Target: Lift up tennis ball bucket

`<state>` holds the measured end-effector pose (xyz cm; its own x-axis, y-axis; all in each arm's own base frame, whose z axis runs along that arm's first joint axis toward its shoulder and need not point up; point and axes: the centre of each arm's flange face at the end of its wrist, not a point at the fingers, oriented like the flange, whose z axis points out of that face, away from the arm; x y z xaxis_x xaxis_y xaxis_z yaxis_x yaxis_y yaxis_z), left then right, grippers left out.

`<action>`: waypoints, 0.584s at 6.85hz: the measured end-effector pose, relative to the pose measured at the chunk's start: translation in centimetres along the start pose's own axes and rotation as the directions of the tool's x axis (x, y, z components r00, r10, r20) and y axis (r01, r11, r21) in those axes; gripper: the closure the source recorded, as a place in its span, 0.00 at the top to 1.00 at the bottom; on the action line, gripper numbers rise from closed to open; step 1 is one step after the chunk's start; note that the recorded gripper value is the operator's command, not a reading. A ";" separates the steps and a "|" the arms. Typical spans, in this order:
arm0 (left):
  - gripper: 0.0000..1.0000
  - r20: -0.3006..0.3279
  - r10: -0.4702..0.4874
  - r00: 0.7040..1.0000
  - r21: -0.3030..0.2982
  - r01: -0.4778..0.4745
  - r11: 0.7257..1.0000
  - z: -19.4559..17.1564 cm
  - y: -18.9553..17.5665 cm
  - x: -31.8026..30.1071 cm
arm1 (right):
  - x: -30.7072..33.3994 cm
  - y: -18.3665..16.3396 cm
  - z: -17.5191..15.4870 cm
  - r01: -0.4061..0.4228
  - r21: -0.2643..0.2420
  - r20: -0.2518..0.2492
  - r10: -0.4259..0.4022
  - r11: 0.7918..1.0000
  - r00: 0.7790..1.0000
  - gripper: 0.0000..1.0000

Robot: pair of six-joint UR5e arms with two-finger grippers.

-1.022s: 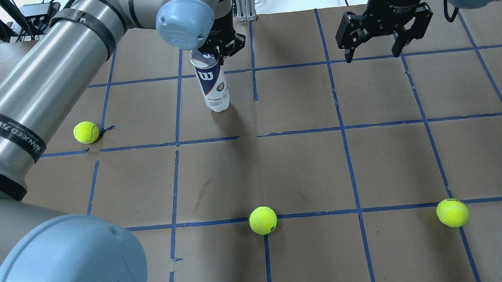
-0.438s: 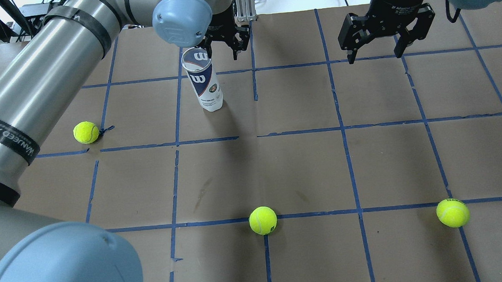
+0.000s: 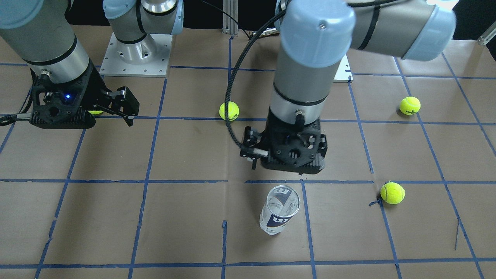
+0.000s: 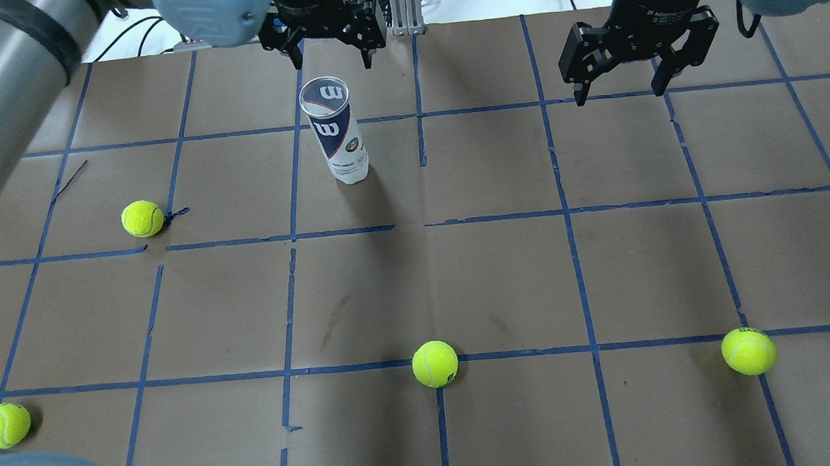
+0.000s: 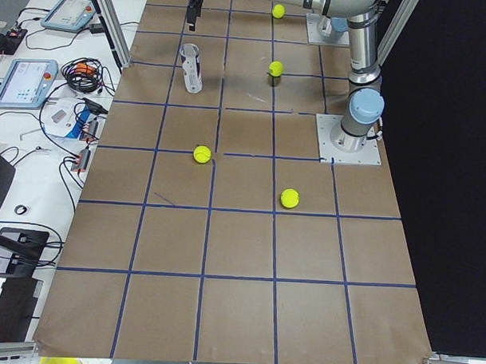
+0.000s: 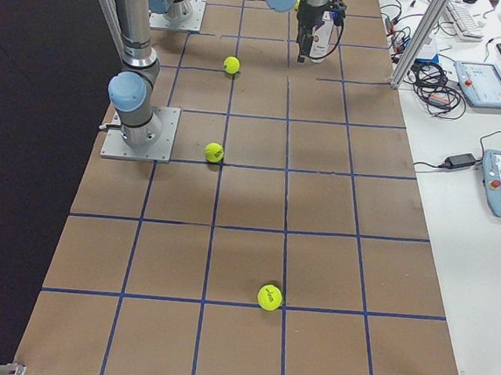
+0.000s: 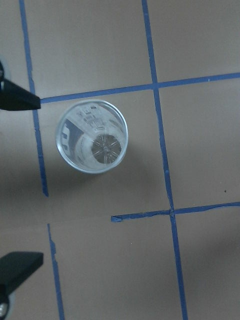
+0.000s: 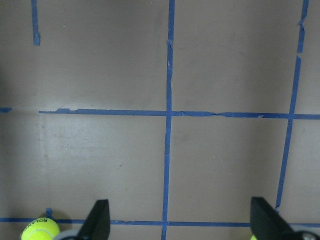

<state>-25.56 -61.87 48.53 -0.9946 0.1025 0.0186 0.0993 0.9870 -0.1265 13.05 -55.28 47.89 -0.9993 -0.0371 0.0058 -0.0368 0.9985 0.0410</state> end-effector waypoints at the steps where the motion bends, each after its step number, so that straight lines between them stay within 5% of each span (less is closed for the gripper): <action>1: 1.00 -0.017 0.001 1.000 -0.027 -0.002 1.000 -3.3 2.0 -3.0 | 0.0 0.0 0.0 0.000 0.000 0.000 0.000 1.000 1.000 1.00; 4: 1.00 -0.017 -0.023 1.000 -0.064 0.022 0.998 -6.8 9.0 -8.4 | -0.1 0.0 -0.1 0.002 0.003 0.002 -0.002 1.000 1.000 1.00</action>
<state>-16.10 -53.03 54.01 -0.9959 0.0821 0.0385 0.0796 0.9948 -0.0629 13.16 -55.25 47.95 -0.9992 -0.0388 0.0039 -0.0387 0.9985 0.0384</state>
